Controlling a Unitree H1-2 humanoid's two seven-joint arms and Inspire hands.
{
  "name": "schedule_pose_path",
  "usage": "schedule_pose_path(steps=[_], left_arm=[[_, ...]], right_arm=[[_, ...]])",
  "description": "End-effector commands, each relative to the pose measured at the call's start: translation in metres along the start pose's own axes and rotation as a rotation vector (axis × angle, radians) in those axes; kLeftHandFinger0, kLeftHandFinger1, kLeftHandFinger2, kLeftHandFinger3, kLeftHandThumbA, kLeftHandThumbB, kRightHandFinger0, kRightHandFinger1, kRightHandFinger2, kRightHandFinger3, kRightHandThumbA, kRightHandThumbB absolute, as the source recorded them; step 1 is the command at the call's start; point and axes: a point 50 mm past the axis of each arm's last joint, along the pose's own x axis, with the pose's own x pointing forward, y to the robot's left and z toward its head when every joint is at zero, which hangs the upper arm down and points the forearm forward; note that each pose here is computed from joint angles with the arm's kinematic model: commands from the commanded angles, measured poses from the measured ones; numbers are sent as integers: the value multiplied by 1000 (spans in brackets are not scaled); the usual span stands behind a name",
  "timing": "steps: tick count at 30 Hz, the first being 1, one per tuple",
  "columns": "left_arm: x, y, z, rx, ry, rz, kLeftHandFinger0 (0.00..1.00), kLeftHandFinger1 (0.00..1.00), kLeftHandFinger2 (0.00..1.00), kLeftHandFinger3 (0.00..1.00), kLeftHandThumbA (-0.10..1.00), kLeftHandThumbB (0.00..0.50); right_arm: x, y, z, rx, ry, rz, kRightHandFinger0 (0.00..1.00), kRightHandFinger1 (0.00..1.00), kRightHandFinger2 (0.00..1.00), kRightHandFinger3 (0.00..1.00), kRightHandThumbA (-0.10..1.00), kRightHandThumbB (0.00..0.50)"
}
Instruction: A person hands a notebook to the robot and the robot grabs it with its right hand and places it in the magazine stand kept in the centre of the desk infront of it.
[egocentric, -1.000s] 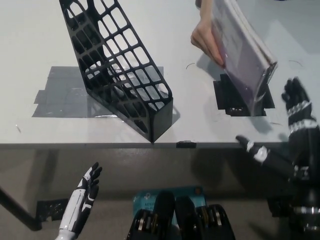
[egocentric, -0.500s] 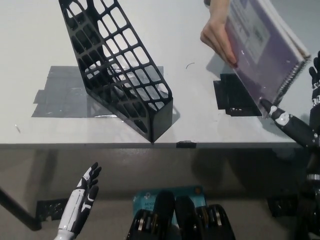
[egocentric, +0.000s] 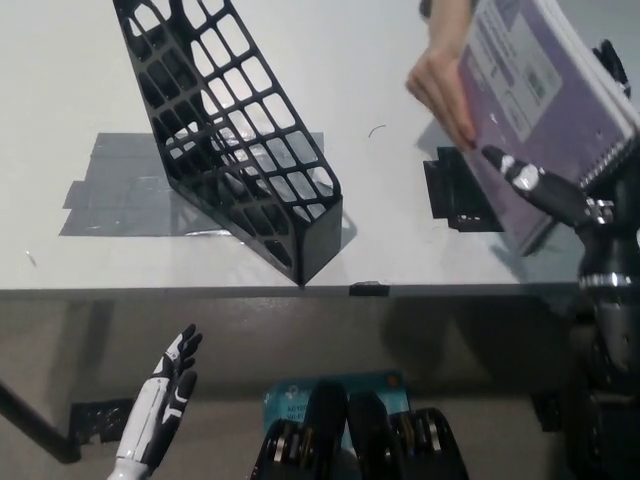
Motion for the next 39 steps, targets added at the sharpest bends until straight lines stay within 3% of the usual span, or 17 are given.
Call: schedule_pose_path(steps=[1, 5, 10, 11, 12, 13, 14, 15, 17, 19, 24, 27, 33, 35, 39], left_arm=[[10, 7, 11, 6, -75, 36, 989, 1000, 1000, 1000, 1000, 500], [11, 7, 11, 8, -77, 35, 991, 1000, 1000, 1000, 1000, 500], [12, 10, 11, 8, -79, 34, 998, 1000, 1000, 1000, 1000, 500], [12, 10, 11, 9, -79, 34, 996, 1000, 1000, 1000, 1000, 500], [11, 10, 12, 8, -80, 35, 994, 1000, 1000, 1000, 1000, 500], [11, 10, 12, 6, -80, 35, 994, 1000, 1000, 1000, 1000, 500], [11, 10, 12, 8, -80, 34, 993, 1000, 1000, 1000, 1000, 500], [10, 10, 12, 10, -80, 34, 993, 1000, 1000, 1000, 1000, 500], [10, 10, 12, 11, -79, 34, 992, 1000, 1000, 1000, 1000, 500], [10, 10, 11, 10, -79, 33, 995, 1000, 1000, 1000, 1000, 500], [10, 10, 12, 6, -79, 38, 992, 1000, 1000, 1000, 1000, 500], [12, 11, 12, 6, -81, 33, 1000, 1000, 1000, 1000, 1000, 500], [12, 12, 12, 1, -80, 39, 987, 1000, 1000, 1000, 1000, 500], [12, 12, 11, 2, -78, 39, 983, 1000, 1000, 1000, 1000, 500], [12, 11, 11, -2, -78, 39, 985, 1000, 1000, 1000, 1000, 500]], right_arm=[[39, 16, 13, -36, -37, 15, 1000, 1000, 1000, 1000, 1000, 293], [54, 19, 12, -28, -30, 36, 1000, 1000, 1000, 1000, 1000, 248], [60, 20, 7, -15, -10, 41, 1000, 1000, 1000, 1000, 1000, 243], [61, 20, 6, -47, 25, 37, 510, 591, 682, 695, 1000, 129], [61, 21, 5, -76, 33, 32, 139, 198, 282, 354, 993, 26], [61, 21, 4, -89, 35, 29, 139, 198, 282, 354, 993, 26], [59, 22, 0, -124, 42, 26, 6, 14, 33, 50, 1000, 5], [57, 24, -3, -145, 48, 29, 1, 3, 7, 10, 1000, 1], [49, 34, -13, -123, 115, 38, 0, 0, 0, 0, 1000, 46], [45, 37, -14, -88, 148, 48, 0, 0, 0, 0, 1000, 56], [40, 40, -12, -21, 175, 63, 0, 0, 56, 66, 1000, 23], [40, 38, -13, 29, 187, 50, 0, 0, 1, 3, 1000, 34], [33, 38, -18, 144, 208, 30, 0, 0, 0, 0, 1000, 5], [32, 39, -15, 253, 226, 25, 0, 0, 0, 0, 1000, 40], [33, 38, -5, 398, 236, 9, 0, 0, 0, 0, 1000, 60]])
